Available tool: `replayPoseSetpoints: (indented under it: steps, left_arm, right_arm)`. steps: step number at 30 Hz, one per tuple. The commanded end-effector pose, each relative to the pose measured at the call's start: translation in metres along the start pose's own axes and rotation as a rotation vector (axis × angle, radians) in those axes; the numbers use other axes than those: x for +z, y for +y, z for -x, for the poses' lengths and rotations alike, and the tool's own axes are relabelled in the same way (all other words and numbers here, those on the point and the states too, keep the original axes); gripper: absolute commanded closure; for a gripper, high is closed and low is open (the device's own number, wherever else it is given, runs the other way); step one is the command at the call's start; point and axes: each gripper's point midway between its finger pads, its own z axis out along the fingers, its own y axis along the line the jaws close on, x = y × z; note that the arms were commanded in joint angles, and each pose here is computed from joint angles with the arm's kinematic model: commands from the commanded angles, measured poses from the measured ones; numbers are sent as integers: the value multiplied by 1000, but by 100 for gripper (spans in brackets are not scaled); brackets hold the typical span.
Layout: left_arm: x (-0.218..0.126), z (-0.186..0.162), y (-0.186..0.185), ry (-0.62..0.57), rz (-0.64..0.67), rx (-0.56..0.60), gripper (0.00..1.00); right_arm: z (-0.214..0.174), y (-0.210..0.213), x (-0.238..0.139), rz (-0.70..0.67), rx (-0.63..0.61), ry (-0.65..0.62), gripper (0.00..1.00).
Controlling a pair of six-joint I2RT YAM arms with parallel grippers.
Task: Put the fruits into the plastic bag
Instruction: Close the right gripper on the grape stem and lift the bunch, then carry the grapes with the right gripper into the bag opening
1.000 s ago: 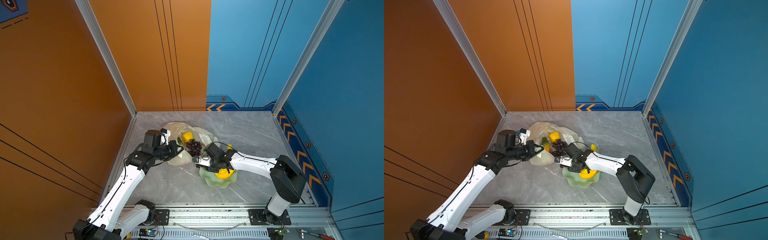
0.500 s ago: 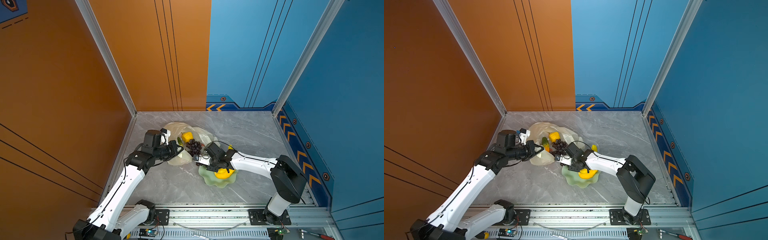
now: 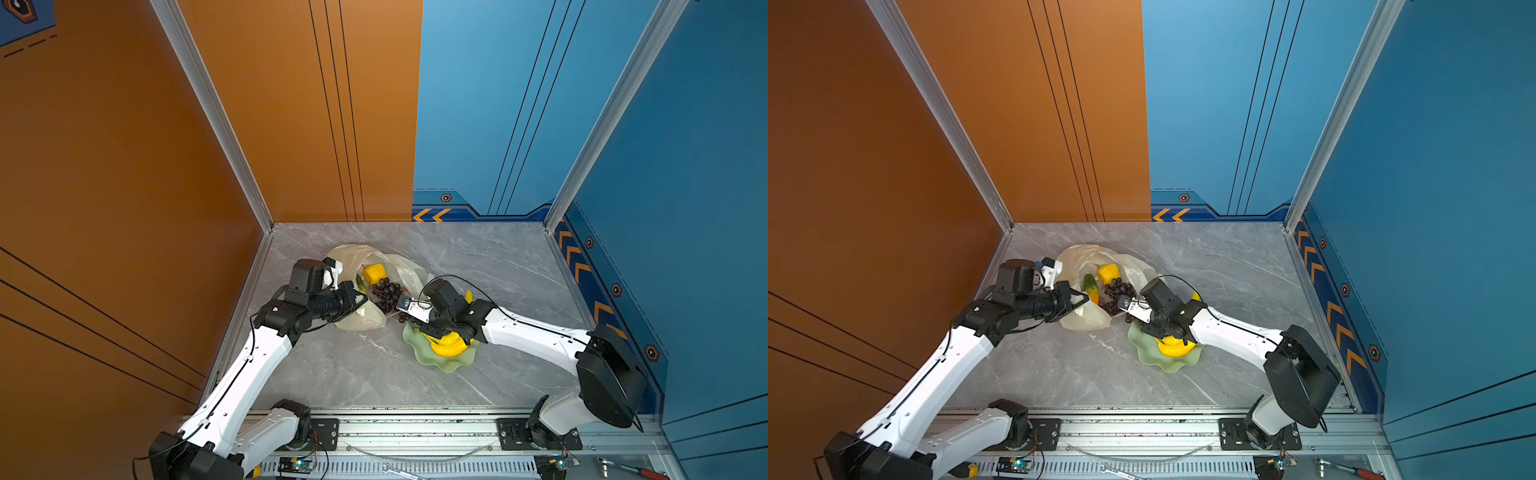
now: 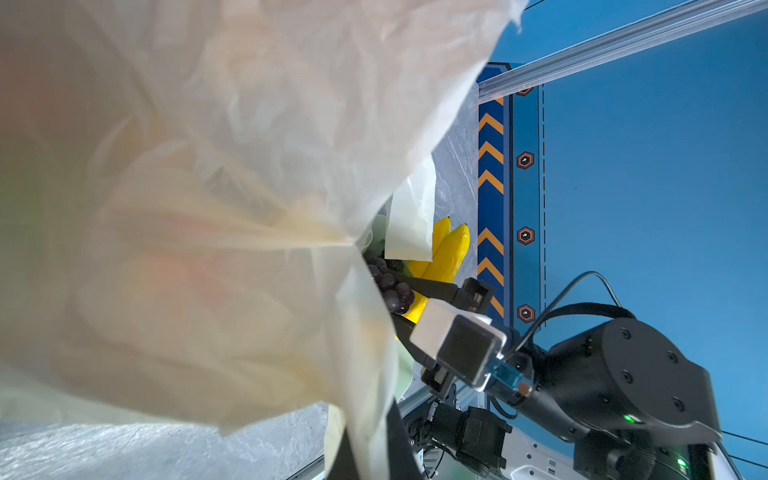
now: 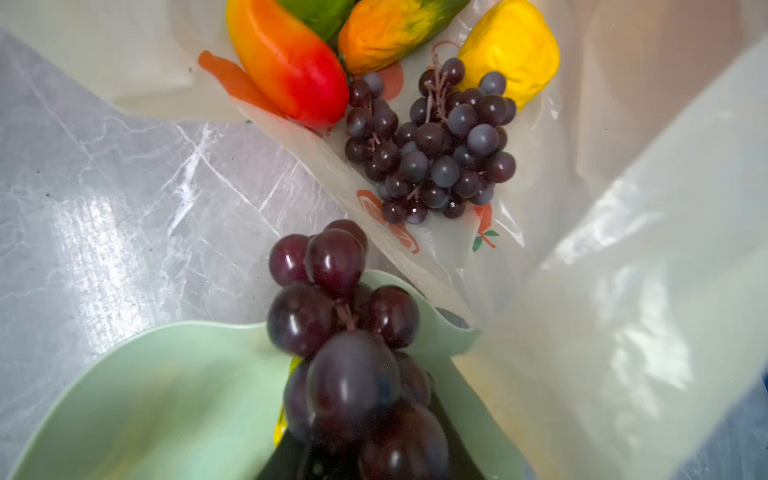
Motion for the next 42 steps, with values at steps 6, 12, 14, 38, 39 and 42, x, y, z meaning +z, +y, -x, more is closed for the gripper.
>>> replayPoseSetpoints:
  steps: [6, 12, 14, 38, 39, 42]
  left_arm:
    - [-6, 3, -7, -1, -17, 33, 100]
    - [-9, 1, -7, -3, -14, 40, 100]
    - [-11, -1, -6, -4, -12, 40, 100]
    - [-15, -9, -2, -7, -4, 40, 100]
    - [-15, -10, -1, -6, -3, 40, 100]
    - [-13, -13, 0, 2, 1, 42, 100]
  right_arm:
    - [7, -1, -13, -24, 80, -66, 72]
    - [22, 22, -10, -18, 30, -65, 72]
    - [27, 25, -7, -39, 6, -54, 72]
    - [86, -18, -125, -186, 220, -330, 74]
    - [90, -20, -133, -189, 233, -346, 74]
    - [104, -26, -156, -196, 263, -397, 75]
